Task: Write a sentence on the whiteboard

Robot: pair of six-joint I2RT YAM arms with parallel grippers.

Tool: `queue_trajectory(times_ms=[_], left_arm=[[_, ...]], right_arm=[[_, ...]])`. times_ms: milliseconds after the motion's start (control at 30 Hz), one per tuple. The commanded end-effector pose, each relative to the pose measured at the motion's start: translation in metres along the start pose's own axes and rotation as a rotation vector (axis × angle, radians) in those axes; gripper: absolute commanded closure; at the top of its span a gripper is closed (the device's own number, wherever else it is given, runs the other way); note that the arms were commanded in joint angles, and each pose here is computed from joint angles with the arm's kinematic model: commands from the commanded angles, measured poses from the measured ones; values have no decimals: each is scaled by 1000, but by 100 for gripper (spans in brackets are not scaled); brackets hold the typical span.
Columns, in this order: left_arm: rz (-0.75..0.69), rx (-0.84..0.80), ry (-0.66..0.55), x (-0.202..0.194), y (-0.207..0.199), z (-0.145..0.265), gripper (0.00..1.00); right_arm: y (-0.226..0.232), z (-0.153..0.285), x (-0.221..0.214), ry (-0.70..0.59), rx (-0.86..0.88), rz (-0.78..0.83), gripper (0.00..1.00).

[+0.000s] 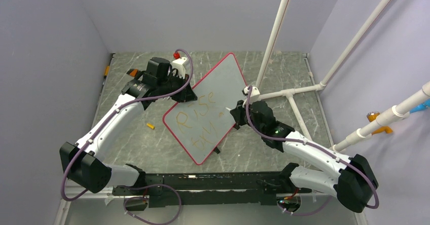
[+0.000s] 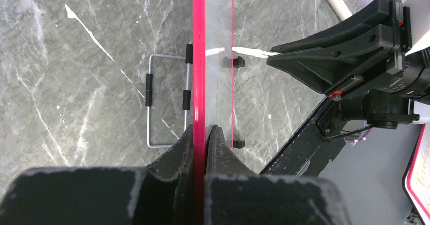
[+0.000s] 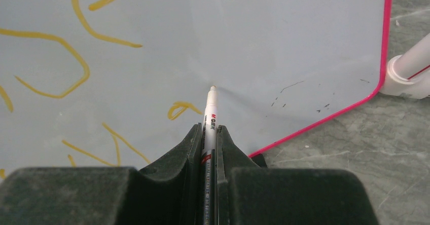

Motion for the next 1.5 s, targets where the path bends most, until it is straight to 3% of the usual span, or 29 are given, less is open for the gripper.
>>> queue_trajectory(times_ms=[0, 533, 900, 1467], left_arm=[[-174, 250, 77, -16, 40, -7, 100], [-176, 256, 78, -16, 41, -6, 100], [-176, 258, 78, -16, 41, -6, 100], [-175, 264, 82, -16, 42, -7, 100]], right_arm=[[7, -2, 26, -80, 22, -10, 100], [19, -9, 31, -74, 116, 16, 100], [19, -9, 8, 6, 182, 16, 100], [4, -4, -19, 86, 122, -3, 100]])
Point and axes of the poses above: each gripper's point midway between its finger pads, its own z axis back along the fingers, its own y axis along the line the jaws close on, x = y × z, the point moved 7 cm from there along z, back along the fingers, and after that the axes turned 9 degrees about -z, right-handed, at the moved point
